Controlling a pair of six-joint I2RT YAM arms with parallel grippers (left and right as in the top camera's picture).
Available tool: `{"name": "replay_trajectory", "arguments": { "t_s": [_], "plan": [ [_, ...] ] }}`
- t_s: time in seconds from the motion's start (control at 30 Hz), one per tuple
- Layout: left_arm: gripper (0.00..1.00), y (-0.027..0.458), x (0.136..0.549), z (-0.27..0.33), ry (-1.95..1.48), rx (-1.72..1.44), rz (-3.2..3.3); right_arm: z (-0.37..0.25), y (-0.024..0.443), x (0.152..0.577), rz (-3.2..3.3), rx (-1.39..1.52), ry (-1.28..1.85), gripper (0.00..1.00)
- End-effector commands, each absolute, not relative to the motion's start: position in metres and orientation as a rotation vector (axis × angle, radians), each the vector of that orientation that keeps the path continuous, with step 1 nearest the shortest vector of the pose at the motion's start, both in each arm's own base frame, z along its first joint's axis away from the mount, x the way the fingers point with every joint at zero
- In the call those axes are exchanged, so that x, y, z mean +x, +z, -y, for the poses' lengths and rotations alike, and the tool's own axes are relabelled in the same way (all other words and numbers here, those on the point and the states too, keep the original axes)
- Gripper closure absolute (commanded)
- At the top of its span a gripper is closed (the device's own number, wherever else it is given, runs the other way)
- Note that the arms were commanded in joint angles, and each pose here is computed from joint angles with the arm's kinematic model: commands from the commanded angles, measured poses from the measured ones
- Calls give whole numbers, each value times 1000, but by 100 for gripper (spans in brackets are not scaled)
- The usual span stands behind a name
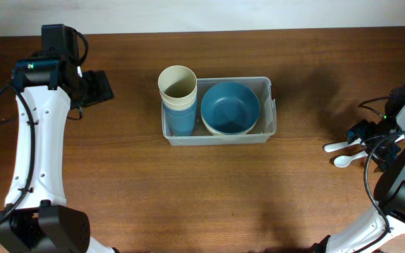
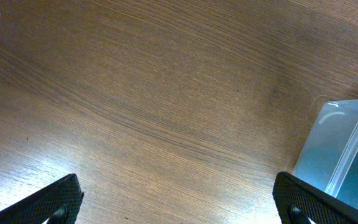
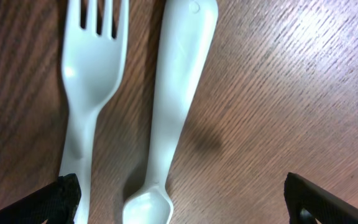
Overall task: Pack container
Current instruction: 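Lower the right gripper and grasp the white spoon's handle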
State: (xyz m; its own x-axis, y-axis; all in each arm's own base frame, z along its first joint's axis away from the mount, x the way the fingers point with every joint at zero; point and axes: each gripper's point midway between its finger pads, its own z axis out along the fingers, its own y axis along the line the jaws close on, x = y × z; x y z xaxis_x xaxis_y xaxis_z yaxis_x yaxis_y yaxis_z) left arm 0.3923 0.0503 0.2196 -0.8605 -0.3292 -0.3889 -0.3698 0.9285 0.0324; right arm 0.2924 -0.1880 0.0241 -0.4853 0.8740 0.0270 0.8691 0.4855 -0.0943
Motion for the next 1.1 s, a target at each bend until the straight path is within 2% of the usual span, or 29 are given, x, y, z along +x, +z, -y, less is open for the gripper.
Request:
{"name": "replay_trajectory", "arguments": {
  "t_s": [0.0,1.07],
  "plan": [
    [0,217,391,-53,154,-530,-2705,194,31,288,2646,-1586,158,1],
    [0,217,391,-53,154,-530,-2705,197,7,282,2627,-1651,87,1]
  ]
}}
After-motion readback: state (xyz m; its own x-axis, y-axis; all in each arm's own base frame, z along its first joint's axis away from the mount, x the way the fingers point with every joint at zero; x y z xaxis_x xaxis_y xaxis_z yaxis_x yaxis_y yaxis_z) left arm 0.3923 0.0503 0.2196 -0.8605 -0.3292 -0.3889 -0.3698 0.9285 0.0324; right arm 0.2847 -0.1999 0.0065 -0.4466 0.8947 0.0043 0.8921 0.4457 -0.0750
